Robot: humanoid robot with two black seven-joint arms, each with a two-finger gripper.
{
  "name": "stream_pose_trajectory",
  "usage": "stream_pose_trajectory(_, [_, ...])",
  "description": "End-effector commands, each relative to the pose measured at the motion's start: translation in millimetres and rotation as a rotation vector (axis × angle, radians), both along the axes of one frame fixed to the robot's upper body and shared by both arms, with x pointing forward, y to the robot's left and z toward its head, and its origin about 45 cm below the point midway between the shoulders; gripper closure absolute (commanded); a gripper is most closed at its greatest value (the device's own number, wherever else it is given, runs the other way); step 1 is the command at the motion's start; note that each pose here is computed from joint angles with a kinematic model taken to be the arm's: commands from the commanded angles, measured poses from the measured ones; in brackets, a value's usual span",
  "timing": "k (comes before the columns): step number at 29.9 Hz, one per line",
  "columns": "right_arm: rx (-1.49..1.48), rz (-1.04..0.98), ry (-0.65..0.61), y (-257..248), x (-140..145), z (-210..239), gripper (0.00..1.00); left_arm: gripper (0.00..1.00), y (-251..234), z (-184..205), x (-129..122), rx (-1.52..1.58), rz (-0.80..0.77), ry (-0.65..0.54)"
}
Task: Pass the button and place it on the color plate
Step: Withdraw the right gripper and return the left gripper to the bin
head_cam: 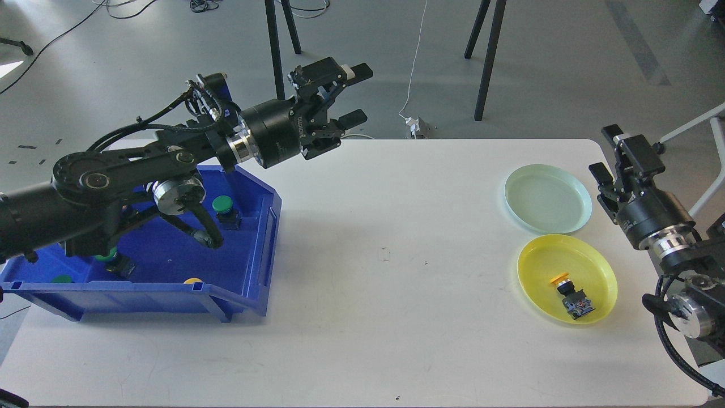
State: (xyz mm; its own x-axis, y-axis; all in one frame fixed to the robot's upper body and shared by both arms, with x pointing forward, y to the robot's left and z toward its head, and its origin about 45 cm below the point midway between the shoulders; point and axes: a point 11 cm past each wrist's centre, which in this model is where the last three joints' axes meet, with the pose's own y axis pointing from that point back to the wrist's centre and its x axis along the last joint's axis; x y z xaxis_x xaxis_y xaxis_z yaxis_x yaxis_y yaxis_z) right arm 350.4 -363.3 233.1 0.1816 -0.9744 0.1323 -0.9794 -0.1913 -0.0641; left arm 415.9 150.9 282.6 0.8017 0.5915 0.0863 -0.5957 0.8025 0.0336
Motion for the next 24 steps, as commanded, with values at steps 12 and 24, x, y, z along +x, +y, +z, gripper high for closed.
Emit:
stream_pose_trajectory(12, [0.25,0.201,-0.104,21.7,27.6,54.1,0.03,0.05,205.0,55.4,-58.8,0.715,-0.113,-0.205])
stream_pose_trajectory(24, [0.274,0.183,-0.045,20.9,15.0,26.9,0.03,0.04,286.9,-23.8,-53.9,1.248,-0.212,-0.112])
